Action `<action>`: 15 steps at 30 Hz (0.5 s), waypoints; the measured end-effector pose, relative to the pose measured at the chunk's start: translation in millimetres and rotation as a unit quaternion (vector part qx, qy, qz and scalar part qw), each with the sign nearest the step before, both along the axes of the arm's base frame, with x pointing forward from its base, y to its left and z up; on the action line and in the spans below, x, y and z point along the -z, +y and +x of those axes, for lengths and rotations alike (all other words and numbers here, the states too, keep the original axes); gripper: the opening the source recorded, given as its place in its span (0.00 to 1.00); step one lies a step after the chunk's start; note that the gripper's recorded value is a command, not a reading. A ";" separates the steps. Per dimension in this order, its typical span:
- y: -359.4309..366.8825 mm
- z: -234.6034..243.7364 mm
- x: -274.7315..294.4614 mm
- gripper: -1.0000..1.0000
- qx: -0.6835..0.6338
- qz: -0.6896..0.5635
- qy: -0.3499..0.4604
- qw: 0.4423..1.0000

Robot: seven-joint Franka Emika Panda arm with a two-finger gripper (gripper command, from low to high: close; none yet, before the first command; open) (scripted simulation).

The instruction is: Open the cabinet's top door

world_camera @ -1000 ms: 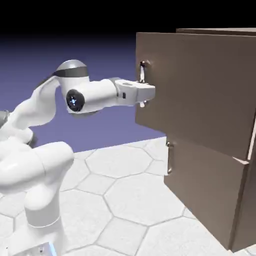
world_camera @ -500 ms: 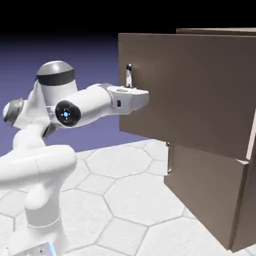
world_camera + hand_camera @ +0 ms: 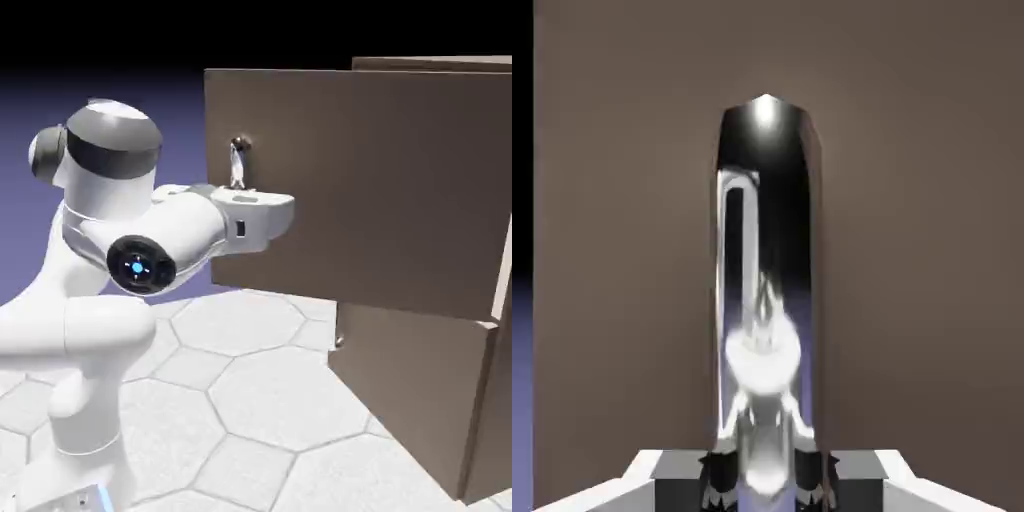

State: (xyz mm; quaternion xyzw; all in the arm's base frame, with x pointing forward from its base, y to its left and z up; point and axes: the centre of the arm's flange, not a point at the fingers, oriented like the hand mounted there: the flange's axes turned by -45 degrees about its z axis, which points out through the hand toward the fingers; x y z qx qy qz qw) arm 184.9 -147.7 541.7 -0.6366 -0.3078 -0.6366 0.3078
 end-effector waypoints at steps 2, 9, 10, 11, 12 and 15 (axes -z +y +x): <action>-12.6 -3.7 0.0 0.00 -0.016 0.000 0.000 1.000; -60.6 -14.1 0.0 0.00 -0.076 0.000 0.000 0.997; -68.0 -15.1 0.0 0.00 -0.085 0.000 0.000 0.996; -75.5 -16.1 0.0 0.00 -0.095 0.000 0.000 0.996; -83.2 -16.9 0.0 0.00 -0.104 0.000 0.000 0.995; -107.1 -18.5 0.0 0.00 -0.133 0.000 0.000 0.991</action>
